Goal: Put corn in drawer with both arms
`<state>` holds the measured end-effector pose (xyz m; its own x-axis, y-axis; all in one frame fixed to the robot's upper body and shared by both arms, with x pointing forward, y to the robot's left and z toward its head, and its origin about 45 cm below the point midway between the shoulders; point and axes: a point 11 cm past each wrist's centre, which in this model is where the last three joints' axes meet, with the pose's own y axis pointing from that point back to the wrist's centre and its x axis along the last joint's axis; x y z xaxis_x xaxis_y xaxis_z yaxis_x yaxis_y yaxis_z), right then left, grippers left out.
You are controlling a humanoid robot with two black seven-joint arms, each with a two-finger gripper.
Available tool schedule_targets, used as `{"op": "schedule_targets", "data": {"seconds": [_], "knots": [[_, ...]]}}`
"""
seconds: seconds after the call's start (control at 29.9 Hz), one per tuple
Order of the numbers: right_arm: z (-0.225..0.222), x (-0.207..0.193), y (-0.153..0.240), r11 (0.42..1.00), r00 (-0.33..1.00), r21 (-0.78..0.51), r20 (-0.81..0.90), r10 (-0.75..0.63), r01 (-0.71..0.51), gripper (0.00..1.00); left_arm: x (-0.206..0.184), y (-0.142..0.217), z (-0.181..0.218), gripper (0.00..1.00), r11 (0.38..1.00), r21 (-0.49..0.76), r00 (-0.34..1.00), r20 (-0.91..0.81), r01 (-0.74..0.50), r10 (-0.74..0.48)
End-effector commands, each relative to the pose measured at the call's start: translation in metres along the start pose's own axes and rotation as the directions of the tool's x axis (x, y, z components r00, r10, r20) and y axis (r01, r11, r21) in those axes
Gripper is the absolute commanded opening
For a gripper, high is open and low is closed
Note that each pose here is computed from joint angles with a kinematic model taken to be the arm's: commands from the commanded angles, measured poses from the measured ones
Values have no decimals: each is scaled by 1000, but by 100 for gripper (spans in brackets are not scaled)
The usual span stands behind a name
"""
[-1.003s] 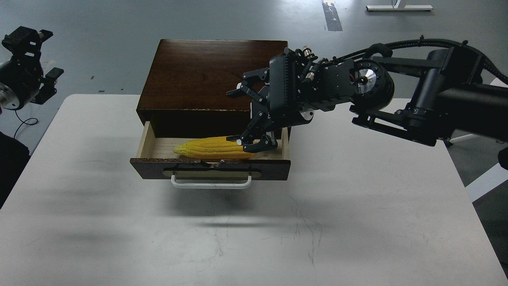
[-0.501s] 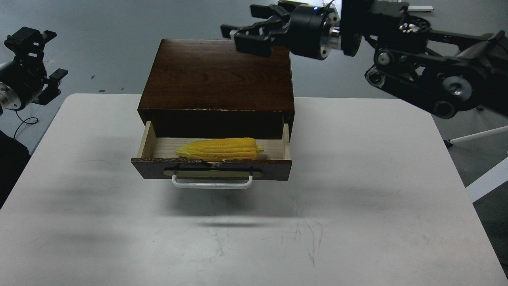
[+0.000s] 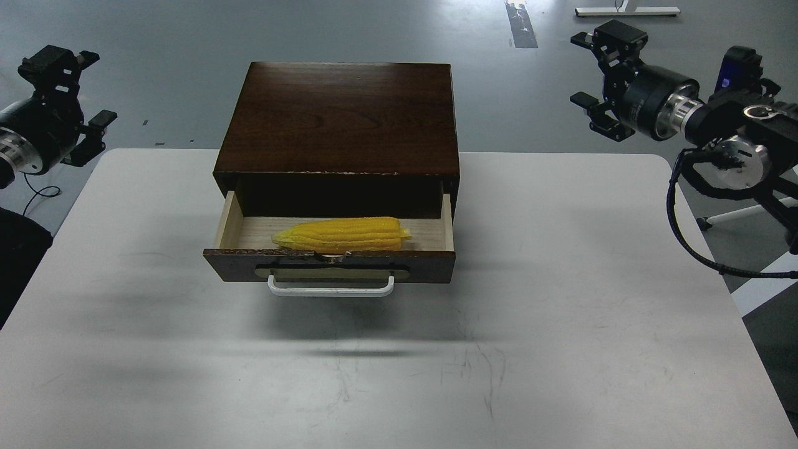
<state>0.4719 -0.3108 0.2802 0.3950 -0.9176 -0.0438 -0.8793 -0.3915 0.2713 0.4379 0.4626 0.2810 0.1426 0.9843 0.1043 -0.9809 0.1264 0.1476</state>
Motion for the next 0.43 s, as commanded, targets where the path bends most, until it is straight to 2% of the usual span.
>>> {"op": "schedule_targets", "data": {"seconds": [0.0, 0.13, 0.3, 0.4], "knots": [[12, -1, 0, 1000, 995, 2, 97, 8, -8, 96, -8, -5, -6, 99, 1000, 23, 1000, -23, 5, -5], [20, -10, -10, 1000, 977, 10, 214, 11, -13, 97, -10, -10, -13, 98, 998, 56, 998, -61, -5, 8], [27, -9, -22, 999, 966, 20, 257, 40, -47, 100, -13, -12, -15, 98, 997, 72, 997, -71, 1, 4], [29, -19, -27, 999, 964, 22, 266, 16, -23, 100, -17, -14, -16, 98, 996, 87, 995, -100, 8, 0]]}}
